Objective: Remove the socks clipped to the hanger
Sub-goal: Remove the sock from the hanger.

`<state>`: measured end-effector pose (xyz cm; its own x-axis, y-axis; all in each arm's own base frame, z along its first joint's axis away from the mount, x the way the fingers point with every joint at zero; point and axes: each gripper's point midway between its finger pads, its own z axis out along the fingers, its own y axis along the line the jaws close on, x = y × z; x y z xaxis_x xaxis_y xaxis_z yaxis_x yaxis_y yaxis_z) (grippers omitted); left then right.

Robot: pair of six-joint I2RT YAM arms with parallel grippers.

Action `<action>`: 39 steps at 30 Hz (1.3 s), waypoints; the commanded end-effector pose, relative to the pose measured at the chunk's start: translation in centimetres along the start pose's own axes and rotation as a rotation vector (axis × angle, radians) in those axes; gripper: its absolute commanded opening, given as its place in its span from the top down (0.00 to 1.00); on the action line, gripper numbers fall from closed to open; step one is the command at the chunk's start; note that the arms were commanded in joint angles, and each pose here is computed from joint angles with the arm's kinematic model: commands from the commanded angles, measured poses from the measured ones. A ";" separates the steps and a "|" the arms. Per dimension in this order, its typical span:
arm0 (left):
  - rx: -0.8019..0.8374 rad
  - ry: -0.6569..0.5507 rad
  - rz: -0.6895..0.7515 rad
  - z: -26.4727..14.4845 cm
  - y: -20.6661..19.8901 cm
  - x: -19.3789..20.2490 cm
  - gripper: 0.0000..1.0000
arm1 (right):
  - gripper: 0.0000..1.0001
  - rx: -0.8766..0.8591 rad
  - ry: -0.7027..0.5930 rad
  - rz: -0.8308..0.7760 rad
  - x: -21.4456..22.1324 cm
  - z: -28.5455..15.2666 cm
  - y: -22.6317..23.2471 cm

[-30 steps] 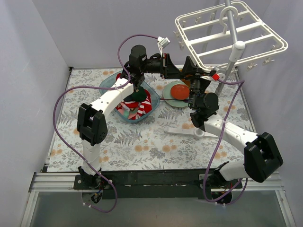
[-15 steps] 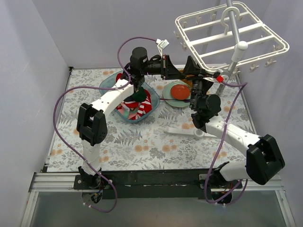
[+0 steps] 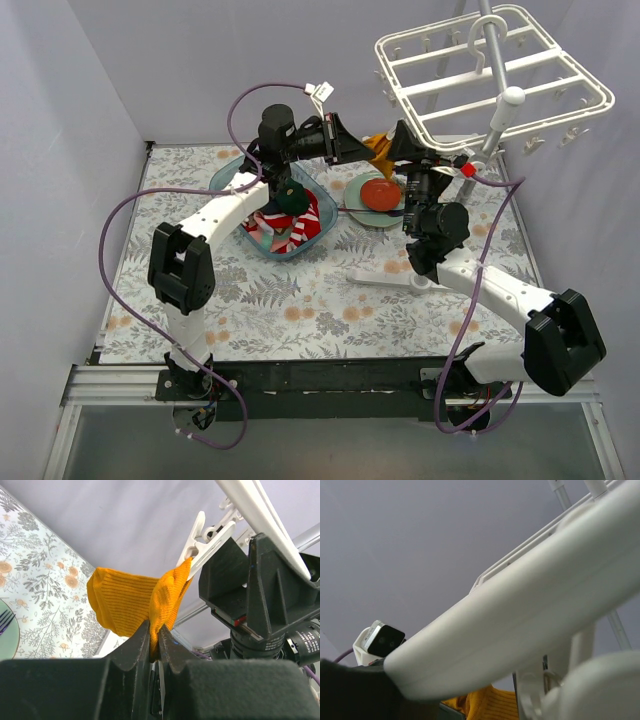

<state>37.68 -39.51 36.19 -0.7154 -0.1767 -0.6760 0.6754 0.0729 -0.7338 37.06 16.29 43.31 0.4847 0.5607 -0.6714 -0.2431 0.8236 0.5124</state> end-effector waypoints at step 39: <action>-0.048 -0.004 0.201 -1.6 -4.2 -3.7 1.00 | 0.30 -0.390 0.307 -0.320 3.4 -10.4 0.4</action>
<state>36.25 -37.94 40.50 -0.6233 -0.1634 -0.7647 0.7601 0.1031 -0.6416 30.57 18.53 35.56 0.3012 0.3343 -0.8930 -0.4356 0.8814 0.1830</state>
